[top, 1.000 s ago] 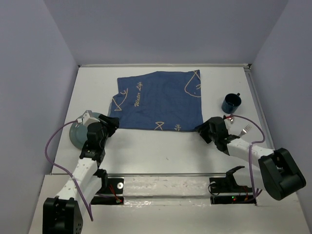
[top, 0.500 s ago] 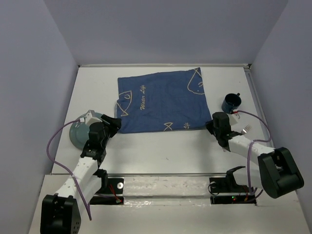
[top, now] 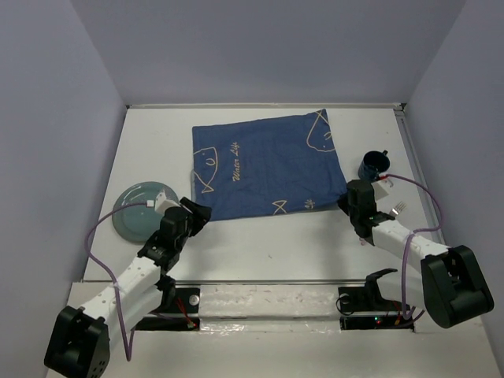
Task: Set the dinner table for one person
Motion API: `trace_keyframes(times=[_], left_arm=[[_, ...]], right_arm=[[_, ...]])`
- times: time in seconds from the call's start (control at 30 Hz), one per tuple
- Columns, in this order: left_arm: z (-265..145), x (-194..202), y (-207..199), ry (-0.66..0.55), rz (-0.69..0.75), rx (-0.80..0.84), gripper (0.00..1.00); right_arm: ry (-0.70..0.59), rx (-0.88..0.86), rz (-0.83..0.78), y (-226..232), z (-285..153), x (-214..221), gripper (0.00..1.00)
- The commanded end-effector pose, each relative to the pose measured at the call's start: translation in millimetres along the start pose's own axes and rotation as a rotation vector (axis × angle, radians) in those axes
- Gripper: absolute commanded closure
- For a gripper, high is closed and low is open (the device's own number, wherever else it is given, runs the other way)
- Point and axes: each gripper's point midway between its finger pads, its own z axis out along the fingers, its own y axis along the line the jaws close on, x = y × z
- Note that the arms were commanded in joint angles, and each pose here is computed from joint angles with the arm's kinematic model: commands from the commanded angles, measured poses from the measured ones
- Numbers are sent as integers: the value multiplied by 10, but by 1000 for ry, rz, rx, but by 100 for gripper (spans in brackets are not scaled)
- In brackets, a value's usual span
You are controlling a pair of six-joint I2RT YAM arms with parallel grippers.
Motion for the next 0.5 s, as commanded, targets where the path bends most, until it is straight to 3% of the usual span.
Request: trace_keyframes(times=[0.0, 0.3, 0.4, 0.43, 0.47], left_arm=[[0, -20, 323, -81, -69, -107, 37], [281, -28, 339, -74, -98, -151, 33], [259, -53, 352, -92, -114, -148, 40], [244, -63, 410, -106, -128, -159, 52], [228, -97, 410, -120, -137, -154, 57]], right_arm=[[-14, -16, -19, 54, 16, -53, 100], [13, -80, -27, 201, -18, -42, 100], [13, -82, -32, 200, -22, -42, 100], [13, -80, -33, 192, -21, -39, 100], [12, -83, -35, 202, -20, -43, 100]])
